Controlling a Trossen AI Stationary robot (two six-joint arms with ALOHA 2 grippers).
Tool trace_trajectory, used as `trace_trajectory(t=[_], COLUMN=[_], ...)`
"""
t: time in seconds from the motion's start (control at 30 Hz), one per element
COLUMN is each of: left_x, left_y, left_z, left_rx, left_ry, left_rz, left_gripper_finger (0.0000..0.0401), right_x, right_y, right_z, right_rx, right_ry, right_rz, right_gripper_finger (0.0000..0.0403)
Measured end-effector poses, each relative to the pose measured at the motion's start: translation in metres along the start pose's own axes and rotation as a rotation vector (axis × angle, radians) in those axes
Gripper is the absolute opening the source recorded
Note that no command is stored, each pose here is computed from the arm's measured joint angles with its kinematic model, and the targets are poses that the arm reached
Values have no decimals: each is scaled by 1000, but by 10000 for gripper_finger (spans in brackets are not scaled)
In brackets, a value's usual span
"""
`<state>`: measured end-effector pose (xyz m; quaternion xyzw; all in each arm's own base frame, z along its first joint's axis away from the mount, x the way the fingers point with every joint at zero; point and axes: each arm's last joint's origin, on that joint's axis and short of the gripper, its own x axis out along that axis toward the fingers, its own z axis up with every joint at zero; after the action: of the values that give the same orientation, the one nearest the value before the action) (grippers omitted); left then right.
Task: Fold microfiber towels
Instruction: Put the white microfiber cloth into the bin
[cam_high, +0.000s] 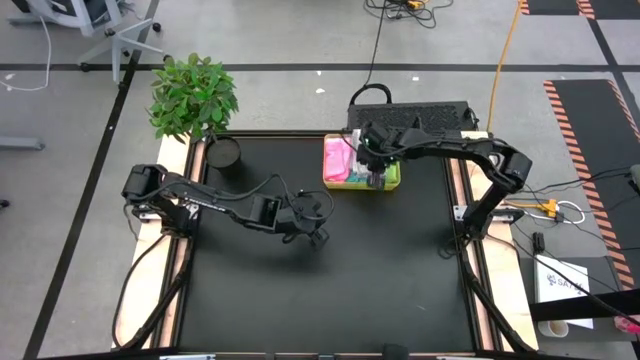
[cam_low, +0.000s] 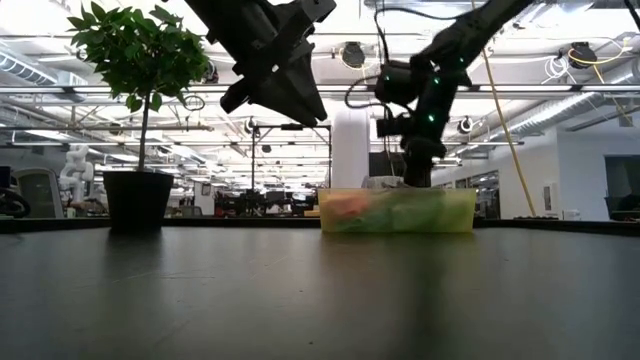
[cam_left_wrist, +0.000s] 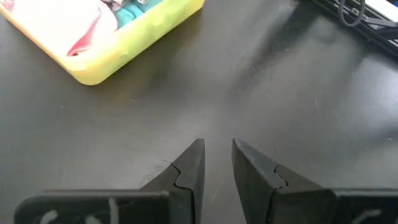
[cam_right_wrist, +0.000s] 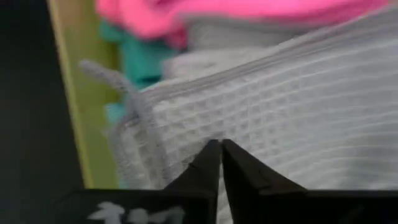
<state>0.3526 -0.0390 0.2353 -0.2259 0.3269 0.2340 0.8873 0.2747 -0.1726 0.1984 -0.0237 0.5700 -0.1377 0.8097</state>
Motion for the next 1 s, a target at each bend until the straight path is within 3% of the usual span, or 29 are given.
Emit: trace_trajectory(t=[0.27,0.4,0.63,0.8,1.0], left_x=[0,0,0,1,1], left_y=[-1,-1,-1,2,3], left_z=[0,0,0,1,3], left_rx=[2,6,8,6,9], left_ry=[0,0,0,-2,-4], left_rz=[-1,-1,-1,5,9], left_gripper_finger=[81,81,81,81,81], right_x=[18,17,-19,-49,-45], right_y=[29,37,35,24,3], right_z=[-22,-20,-2,1,-1], right_rx=[97,72,61,31,46], right_ry=[60,63,-84,-206,-215], right_rz=[208,233,167,6,-81], right_gripper_finger=[5,3,1,1,0])
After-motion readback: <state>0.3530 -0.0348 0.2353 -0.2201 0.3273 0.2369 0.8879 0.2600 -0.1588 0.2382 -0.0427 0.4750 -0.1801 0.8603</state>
